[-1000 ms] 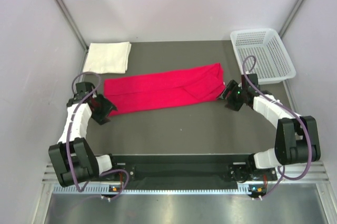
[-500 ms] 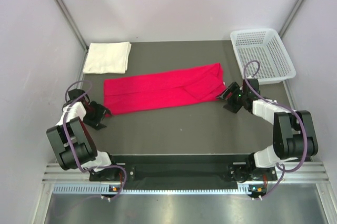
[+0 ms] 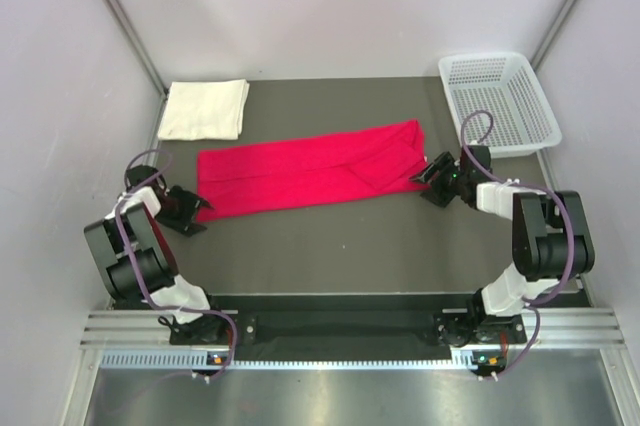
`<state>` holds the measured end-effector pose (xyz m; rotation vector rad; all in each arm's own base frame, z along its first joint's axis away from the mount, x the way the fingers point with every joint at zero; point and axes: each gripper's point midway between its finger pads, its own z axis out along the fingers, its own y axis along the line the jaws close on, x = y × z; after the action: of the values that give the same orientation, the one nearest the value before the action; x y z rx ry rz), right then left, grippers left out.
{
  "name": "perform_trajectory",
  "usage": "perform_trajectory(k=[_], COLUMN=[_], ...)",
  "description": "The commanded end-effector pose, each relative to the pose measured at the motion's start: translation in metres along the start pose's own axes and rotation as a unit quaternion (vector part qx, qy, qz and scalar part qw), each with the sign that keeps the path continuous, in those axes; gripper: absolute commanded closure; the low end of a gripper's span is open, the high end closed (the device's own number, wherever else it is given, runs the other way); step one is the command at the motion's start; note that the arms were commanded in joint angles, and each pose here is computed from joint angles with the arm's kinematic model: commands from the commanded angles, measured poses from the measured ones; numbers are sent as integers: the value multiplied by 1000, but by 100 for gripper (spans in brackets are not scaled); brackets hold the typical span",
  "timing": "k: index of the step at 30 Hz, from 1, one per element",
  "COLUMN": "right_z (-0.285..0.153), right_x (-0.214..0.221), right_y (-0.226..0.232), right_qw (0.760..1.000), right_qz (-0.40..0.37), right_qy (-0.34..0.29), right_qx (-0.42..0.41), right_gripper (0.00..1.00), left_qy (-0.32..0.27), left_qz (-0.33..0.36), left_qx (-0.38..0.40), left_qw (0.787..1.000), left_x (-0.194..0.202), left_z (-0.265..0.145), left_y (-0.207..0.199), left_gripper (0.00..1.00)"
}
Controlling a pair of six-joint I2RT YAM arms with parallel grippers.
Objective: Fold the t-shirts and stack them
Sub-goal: Fold the tshirt
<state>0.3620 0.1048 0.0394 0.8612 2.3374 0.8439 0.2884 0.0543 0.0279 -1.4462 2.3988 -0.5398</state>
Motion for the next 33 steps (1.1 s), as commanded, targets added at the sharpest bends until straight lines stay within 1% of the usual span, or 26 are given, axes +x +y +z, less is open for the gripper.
perform_trajectory(k=[1, 4, 5, 7, 8, 9, 11, 12, 14, 19, 21, 26, 31, 32, 33], right_z=[5, 8, 9, 11, 12, 14, 16, 17, 18, 26, 30, 42, 53, 59, 61], right_x=[-22, -27, -29, -29, -29, -25, -24, -20, -19, -14, -22, -47, -68, -70, -77], right_y=[4, 8, 9, 15, 17, 19, 22, 25, 24, 30, 28, 45, 70, 68, 79], right_qw=[999, 999, 999, 999, 999, 999, 998, 998, 997, 996, 994, 987, 979, 977, 974], right_qz=[-9, -13, -16, -23, -25, -31, -35, -39, -37, -47, -62, -112, -159, -165, -179], right_qy=[-33, -40, -44, -45, -48, -45, -52, -51, -60, -70, -83, -106, -126, -127, -133], right_qx=[2, 1, 3, 0, 2, 3, 8, 8, 16, 24, 37, 41, 33, 41, 33], right_gripper=[40, 44, 47, 48, 51, 53, 58, 59, 65, 73, 78, 89, 90, 91, 90], left_qy=[-24, -17, -14, -5, -3, -1, 4, 7, 14, 16, 23, 49, 47, 46, 48], left_qz=[-2, -5, -5, -11, -11, -10, -11, -10, -13, -16, -33, -66, -66, -63, -51], left_qx=[-18, -19, -17, -28, -28, -33, -43, -45, -49, -70, -78, -75, -79, -78, -79], left_qw=[1000, 1000, 1000, 1000, 1000, 999, 999, 999, 999, 997, 996, 994, 994, 994, 994], left_x=[-15, -14, -13, -8, -7, -6, -3, -2, 3, 10, 16, 41, 58, 63, 70], left_z=[11, 14, 15, 17, 18, 18, 19, 19, 19, 17, 17, 21, 13, 9, 7], left_y=[9, 10, 10, 16, 17, 19, 24, 26, 29, 39, 44, 53, 59, 59, 55], left_gripper=[39, 50, 58, 64, 69, 77, 89, 100, 100, 100, 100, 100, 100, 100, 100])
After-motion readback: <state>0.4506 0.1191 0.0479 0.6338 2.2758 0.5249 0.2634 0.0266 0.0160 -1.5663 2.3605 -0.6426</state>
